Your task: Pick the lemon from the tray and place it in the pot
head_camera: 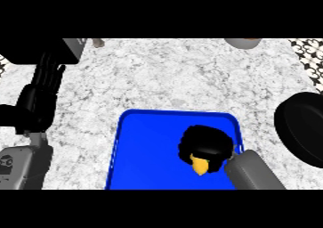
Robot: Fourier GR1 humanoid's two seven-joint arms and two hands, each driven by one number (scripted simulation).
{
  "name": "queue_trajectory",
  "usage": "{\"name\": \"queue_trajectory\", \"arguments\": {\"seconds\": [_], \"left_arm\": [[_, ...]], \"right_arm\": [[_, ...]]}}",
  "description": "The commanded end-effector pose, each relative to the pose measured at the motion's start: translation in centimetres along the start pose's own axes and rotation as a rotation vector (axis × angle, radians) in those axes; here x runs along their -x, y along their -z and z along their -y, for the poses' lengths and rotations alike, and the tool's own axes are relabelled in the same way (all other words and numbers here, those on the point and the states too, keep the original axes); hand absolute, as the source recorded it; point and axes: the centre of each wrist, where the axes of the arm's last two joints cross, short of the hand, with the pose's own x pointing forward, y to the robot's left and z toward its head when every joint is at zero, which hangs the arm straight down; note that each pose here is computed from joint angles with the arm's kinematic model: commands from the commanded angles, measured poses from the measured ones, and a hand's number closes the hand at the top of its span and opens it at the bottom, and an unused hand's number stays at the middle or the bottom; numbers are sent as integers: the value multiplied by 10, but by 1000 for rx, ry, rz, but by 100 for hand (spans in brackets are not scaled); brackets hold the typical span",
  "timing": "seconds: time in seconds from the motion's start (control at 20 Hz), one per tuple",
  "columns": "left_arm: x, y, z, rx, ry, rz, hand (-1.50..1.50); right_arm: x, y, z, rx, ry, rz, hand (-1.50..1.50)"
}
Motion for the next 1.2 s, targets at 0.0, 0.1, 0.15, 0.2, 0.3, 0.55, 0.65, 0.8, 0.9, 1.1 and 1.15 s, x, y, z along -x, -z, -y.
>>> {"name": "queue_trajectory", "arguments": {"seconds": [0.0,0.1,0.15,0.2,0.3,0.55,0.65,0.8,0.9,1.1,1.15], "left_arm": [[-7,4,-1,-12,3,2,0],[0,0,-5,-32,15,-5,0],[0,-1,-7,-39,7,-4,0],[1,-3,-11,-49,23,-7,0],[0,-2,-8,-36,12,-10,0],[-2,0,-11,-37,19,-19,0],[3,-1,-3,-20,3,-18,0],[1,-4,-12,-14,12,-24,0],[-4,4,-3,3,4,-16,0],[-2,2,-1,-2,23,-13,0],[6,-1,-8,8,9,-12,0]], "right_arm": [[18,-2,24,184,34,-392,150],[25,-4,26,272,62,-650,150],[30,-14,22,301,70,-773,150],[33,-21,24,335,80,-873,150],[37,-14,43,452,47,-1033,150],[45,-15,93,699,-112,-1434,150],[45,-12,121,824,-174,-1559,150],[42,-2,157,992,-291,-1721,150],[36,11,172,1016,-417,-1817,150],[20,20,200,1137,-500,-1994,150],[10,31,211,1125,-518,-2030,150]]}}
